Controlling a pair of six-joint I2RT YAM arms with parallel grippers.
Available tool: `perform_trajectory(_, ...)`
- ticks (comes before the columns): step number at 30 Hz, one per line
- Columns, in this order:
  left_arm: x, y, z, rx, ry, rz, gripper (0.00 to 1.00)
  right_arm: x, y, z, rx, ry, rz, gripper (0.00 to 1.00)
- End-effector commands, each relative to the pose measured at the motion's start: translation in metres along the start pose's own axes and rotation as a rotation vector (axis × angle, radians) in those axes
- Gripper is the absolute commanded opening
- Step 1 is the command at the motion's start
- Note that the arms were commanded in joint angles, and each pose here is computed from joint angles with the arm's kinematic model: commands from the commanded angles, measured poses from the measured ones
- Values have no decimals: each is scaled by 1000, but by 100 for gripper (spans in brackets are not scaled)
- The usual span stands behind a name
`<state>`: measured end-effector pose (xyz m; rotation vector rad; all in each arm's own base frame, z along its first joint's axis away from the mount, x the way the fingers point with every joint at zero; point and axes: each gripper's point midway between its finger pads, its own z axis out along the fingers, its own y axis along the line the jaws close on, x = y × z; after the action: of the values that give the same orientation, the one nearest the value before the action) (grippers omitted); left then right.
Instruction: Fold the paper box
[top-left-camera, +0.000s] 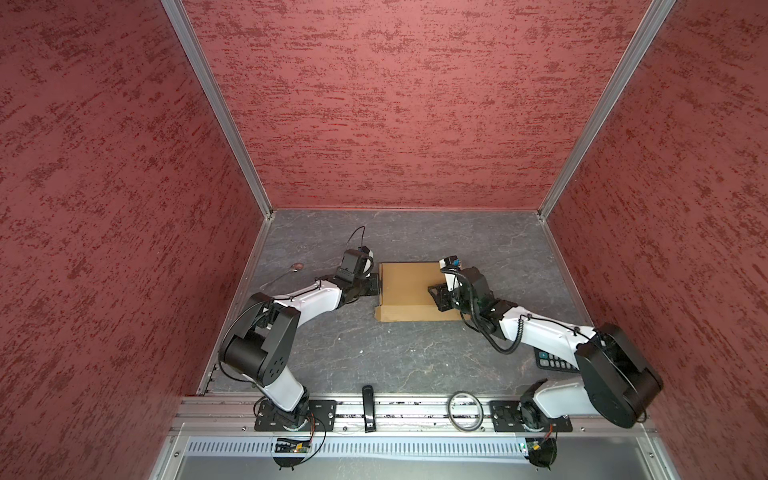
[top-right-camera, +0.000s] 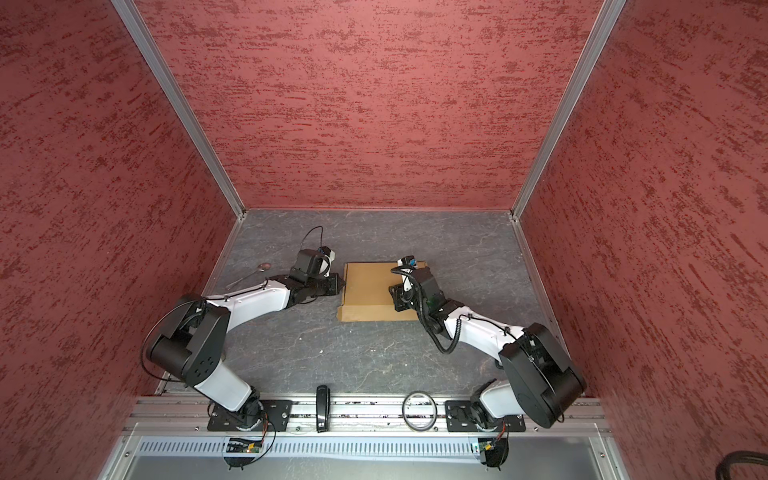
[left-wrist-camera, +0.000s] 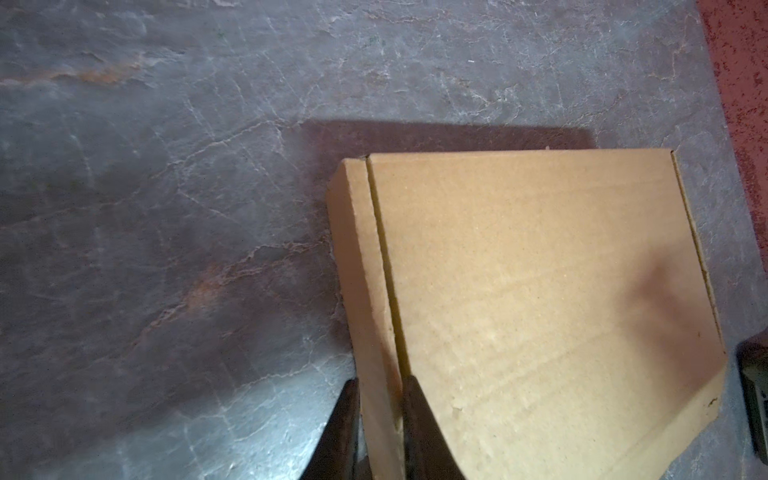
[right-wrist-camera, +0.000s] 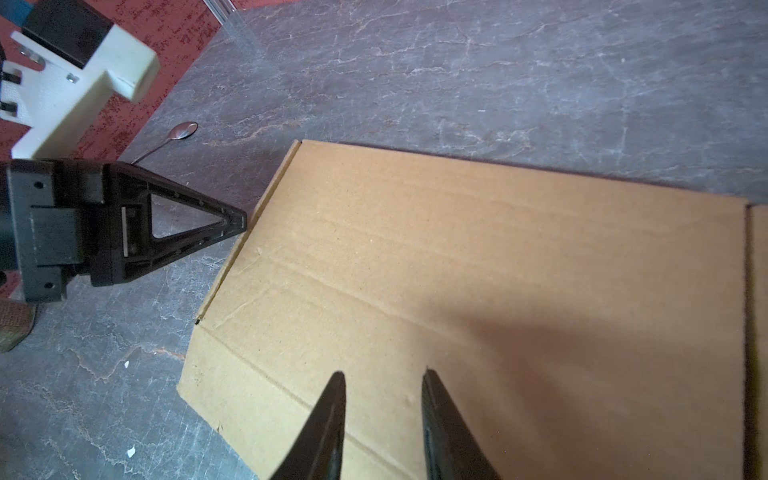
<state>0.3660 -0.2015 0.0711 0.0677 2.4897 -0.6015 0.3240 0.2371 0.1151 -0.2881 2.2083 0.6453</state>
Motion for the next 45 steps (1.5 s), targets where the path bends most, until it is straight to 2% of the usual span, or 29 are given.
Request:
perform_trajectory(1,-6,-1,3,1,-13,6,22,-14,3,-5,13,-36,-8,33)
perform_trajectory(14,0,3,12,-9,16,3,18,-16,2,-1,25,-27,-18,33)
perform_trajectory(23,1,6,16,-14,24,-1,14,-30,-11,-18,88,-63,-9,42)
perform_trajectory(26,1,8,16,-18,22,-5,14,-37,-20,-26,110,-74,12,46)
perform_trajectory(34,4,18,14,-22,14,-26,13,-48,-37,-40,107,-79,90,66)
perform_trajectory(45,9,28,15,-24,14,-48,11,-41,-66,-48,89,-53,262,69)
